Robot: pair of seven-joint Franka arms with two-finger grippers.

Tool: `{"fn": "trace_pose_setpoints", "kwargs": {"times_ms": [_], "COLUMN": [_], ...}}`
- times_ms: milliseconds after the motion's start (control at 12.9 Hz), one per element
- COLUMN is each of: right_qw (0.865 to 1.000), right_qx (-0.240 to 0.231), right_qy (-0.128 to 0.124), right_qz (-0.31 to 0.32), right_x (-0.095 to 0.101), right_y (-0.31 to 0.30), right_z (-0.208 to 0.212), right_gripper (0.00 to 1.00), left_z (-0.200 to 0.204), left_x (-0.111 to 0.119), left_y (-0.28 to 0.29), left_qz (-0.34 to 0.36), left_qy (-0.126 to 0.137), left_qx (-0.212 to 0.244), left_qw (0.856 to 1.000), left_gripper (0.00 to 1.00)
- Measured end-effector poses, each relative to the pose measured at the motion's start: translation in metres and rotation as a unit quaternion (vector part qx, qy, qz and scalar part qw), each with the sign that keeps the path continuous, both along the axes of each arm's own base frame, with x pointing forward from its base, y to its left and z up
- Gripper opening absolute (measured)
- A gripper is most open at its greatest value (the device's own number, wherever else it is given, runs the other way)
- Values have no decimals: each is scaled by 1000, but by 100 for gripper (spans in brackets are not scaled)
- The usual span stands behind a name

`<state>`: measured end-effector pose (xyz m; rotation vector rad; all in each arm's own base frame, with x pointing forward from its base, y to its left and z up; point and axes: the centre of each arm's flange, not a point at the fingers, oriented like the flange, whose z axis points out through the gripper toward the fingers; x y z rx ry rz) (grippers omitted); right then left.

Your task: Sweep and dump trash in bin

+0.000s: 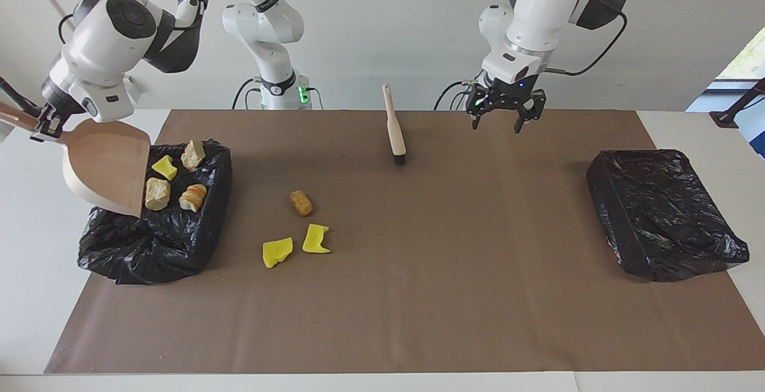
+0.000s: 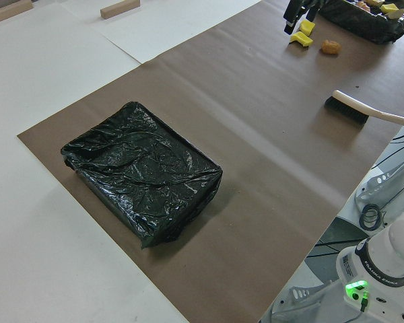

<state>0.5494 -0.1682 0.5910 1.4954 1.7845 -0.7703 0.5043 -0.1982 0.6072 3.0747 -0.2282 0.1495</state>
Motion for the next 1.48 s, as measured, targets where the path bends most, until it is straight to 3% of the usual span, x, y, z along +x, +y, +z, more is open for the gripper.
{"fn": "trace_pose_setpoints", "kwargs": {"times_ms": [233, 467, 700, 856, 1167, 1245, 1323, 1478], "right_qw": [999, 988, 955, 930, 863, 840, 810, 736], "right_qx": [31, 123, 240, 276, 331, 344, 362, 392], "right_qy": [-20, -68, -110, -136, -168, -179, -189, -203], "right_qz": [-20, -63, -139, -200, -342, -380, -422, -514], "right_x": [-2, 1, 5, 10, 11, 11, 10, 9], "right_y": [22, 45, 76, 136, 269, 301, 332, 386], "right_z": [25, 24, -3, -37, -105, -119, -132, -153], "right_gripper": [31, 31, 31, 31, 31, 31, 31, 31], "left_z": [46, 75, 78, 80, 86, 87, 86, 86], "left_x": [15, 14, 16, 15, 9, 8, 8, 9], "left_y": [57, 107, 140, 148, 168, 174, 178, 180], "left_qz": [-7, 1, 0, 5, 7, 8, 9, 9], "left_qy": [-4, 5, 14, 15, 18, 18, 19, 19], "left_qx": [7, 22, 27, 28, 29, 29, 29, 30], "left_qw": [1000, 1000, 1000, 999, 999, 999, 999, 999], "left_gripper": [100, 100, 100, 100, 100, 100, 100, 100]}}
